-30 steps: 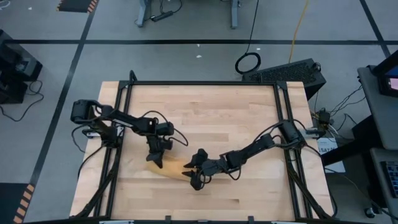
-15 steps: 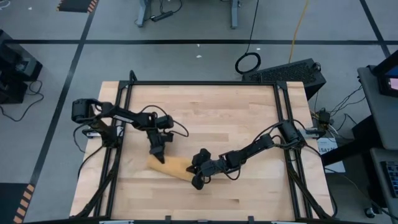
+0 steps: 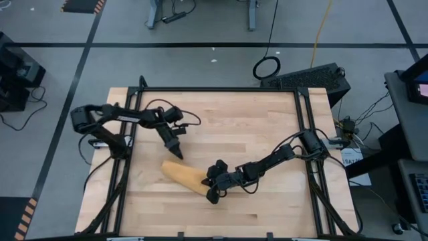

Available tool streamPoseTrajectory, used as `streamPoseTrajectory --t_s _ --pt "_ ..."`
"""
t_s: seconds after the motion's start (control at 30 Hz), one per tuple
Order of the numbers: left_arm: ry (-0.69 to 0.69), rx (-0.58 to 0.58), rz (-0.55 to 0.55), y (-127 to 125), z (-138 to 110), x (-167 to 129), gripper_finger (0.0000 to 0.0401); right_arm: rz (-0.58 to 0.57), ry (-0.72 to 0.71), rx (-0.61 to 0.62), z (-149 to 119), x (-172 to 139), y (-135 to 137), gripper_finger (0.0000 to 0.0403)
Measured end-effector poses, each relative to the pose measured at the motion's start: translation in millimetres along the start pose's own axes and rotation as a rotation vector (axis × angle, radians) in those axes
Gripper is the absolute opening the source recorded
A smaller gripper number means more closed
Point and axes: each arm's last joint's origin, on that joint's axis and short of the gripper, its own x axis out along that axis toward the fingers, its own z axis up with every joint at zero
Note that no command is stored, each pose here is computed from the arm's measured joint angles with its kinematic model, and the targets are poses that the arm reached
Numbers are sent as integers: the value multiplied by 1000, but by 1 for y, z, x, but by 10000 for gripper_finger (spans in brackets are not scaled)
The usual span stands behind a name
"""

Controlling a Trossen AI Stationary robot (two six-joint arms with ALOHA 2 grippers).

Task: Roll towel
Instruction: Roll the yellow towel

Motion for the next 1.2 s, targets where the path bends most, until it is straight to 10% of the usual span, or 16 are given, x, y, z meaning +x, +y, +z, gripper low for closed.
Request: streamPoseTrajectory --t_s 0.2,0.47,0.97,1.2 --pt "13 196 47 -48 -28 -8 265 -9 10 11 -1 0 -1 0" --pt "-69 777 202 -108 -74 12 200 -16 17 9 -1 0 -2 0" --pt "-148 596 531 -18 -74 35 12 -28 32 -43 -2 0 -3 0" --pt "-184 501 397 -28 -61 28 9 -40 50 -51 -4 0 -5 0"
